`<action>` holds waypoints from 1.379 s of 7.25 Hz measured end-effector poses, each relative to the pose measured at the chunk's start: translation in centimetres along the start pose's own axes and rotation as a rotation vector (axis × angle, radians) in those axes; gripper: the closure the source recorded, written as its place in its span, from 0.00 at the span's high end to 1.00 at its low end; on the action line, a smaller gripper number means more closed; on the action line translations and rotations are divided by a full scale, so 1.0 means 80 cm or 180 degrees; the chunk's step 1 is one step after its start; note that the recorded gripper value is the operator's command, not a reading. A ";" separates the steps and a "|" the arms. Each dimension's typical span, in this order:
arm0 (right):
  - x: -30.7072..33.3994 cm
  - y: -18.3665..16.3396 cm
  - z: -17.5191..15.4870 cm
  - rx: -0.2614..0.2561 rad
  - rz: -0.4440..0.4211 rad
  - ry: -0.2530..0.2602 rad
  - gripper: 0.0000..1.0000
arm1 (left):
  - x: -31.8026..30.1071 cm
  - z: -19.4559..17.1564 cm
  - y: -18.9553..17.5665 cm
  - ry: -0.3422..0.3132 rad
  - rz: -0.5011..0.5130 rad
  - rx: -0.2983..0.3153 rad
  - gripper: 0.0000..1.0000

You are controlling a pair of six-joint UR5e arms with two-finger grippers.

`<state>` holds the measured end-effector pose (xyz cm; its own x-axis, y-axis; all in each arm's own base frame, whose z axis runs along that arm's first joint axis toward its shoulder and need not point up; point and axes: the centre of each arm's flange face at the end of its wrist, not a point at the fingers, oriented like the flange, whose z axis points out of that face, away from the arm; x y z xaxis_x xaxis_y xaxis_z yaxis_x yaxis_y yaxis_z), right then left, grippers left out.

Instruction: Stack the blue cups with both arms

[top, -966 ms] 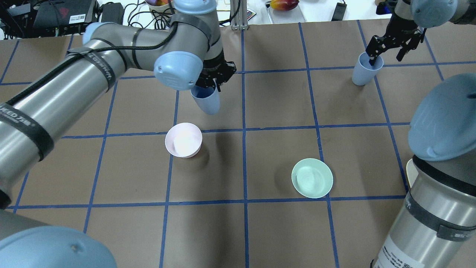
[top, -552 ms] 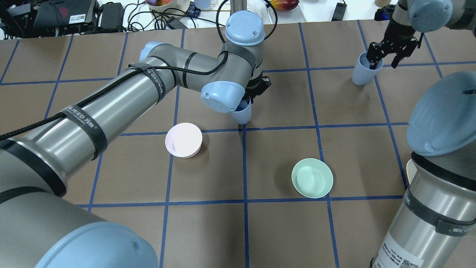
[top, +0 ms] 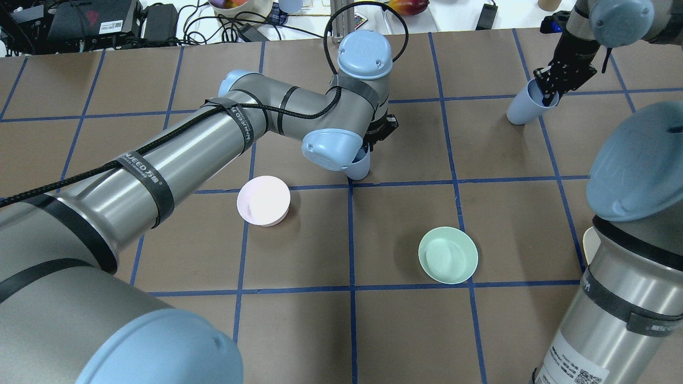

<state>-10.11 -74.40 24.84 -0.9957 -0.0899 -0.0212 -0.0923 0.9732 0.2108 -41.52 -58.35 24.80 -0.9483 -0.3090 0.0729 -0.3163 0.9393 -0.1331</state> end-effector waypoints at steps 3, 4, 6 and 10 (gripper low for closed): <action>-0.021 0.031 -0.052 -0.0049 0.0036 -0.0188 0.00 | -0.004 -0.003 -0.008 -0.0094 0.0061 0.0151 1.00; -0.042 0.048 -0.082 -0.0046 0.0124 -0.0310 0.00 | -0.006 -0.014 -0.015 -0.0071 0.0053 0.0186 1.00; -0.111 0.086 -0.147 -0.0003 0.0222 -0.0319 0.00 | -0.017 -0.080 -0.038 -0.0040 0.0011 0.0190 1.00; -0.309 0.141 -0.213 0.0081 0.0424 -0.0134 0.00 | -0.123 -0.265 -0.042 -0.0292 0.0319 -0.0254 1.00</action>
<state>13.45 -64.78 44.41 -0.9982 0.0489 -0.0359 0.0412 0.9810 0.1898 -30.54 -55.34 45.45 -0.9746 -0.2220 -0.0281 -0.2202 0.9739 -0.0558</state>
